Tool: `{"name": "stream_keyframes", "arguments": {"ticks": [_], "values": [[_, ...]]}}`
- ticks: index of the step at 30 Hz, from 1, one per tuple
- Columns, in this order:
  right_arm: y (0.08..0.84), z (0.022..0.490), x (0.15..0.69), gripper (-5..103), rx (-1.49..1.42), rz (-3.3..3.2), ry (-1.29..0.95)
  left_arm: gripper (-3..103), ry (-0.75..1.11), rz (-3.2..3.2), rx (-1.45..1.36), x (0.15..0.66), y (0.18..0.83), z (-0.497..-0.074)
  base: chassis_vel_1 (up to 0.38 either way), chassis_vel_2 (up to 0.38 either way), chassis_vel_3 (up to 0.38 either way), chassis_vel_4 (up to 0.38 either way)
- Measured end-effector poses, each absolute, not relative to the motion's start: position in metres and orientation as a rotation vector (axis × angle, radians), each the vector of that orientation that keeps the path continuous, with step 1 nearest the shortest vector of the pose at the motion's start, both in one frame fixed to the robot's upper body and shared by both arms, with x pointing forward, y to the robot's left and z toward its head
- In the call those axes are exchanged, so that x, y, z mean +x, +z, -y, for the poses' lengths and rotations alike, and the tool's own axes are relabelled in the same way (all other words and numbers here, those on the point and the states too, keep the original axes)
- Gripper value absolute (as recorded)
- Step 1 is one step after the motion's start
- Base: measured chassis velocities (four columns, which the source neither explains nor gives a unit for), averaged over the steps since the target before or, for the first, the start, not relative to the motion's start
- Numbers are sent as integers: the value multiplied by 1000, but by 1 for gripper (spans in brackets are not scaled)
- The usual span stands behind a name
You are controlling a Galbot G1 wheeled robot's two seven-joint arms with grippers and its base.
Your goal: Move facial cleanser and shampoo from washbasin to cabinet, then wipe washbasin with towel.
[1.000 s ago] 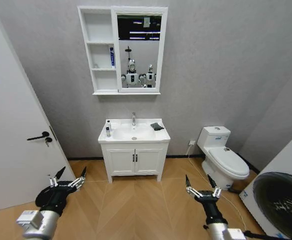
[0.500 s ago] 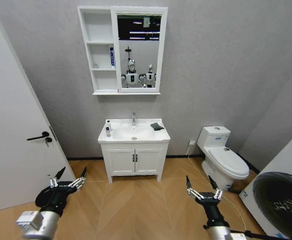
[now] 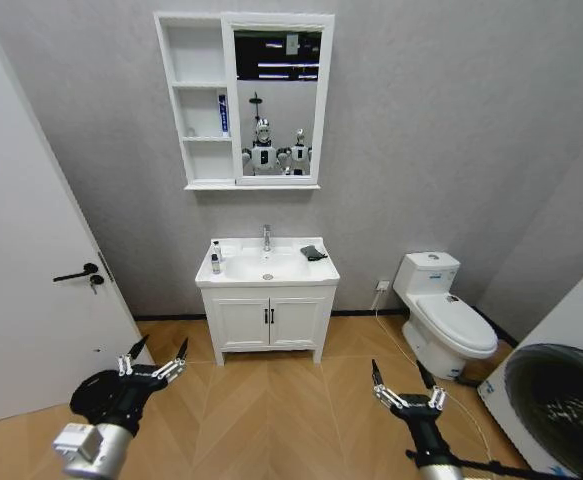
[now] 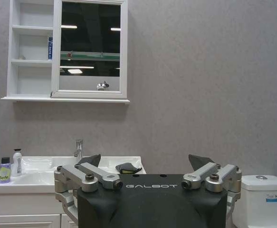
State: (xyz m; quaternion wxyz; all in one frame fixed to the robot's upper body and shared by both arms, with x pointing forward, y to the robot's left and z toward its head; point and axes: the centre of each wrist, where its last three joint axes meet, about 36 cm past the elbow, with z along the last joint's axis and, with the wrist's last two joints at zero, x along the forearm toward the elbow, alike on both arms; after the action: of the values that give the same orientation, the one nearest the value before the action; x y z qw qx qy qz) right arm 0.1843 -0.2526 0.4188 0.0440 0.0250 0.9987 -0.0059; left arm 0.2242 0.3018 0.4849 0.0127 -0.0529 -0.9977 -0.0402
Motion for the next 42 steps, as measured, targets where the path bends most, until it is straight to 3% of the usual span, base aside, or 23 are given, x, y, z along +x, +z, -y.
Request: {"name": "stream_keyframes", "arguments": {"ticks": [7,19,42], "values": [[419,256,184,100,74,-3054,-24,97,-198,3134,-181,223,482,-311,0,0,0,0],[416,258,185,100,58,-3054,-13,97,-122,3135,-136,227,476,-298,-144,157,142,-136],[411,256,188,100,-26,-2999,-5,97,-125,3115,-162,224,473,-293,-314,319,318,-319]]}}
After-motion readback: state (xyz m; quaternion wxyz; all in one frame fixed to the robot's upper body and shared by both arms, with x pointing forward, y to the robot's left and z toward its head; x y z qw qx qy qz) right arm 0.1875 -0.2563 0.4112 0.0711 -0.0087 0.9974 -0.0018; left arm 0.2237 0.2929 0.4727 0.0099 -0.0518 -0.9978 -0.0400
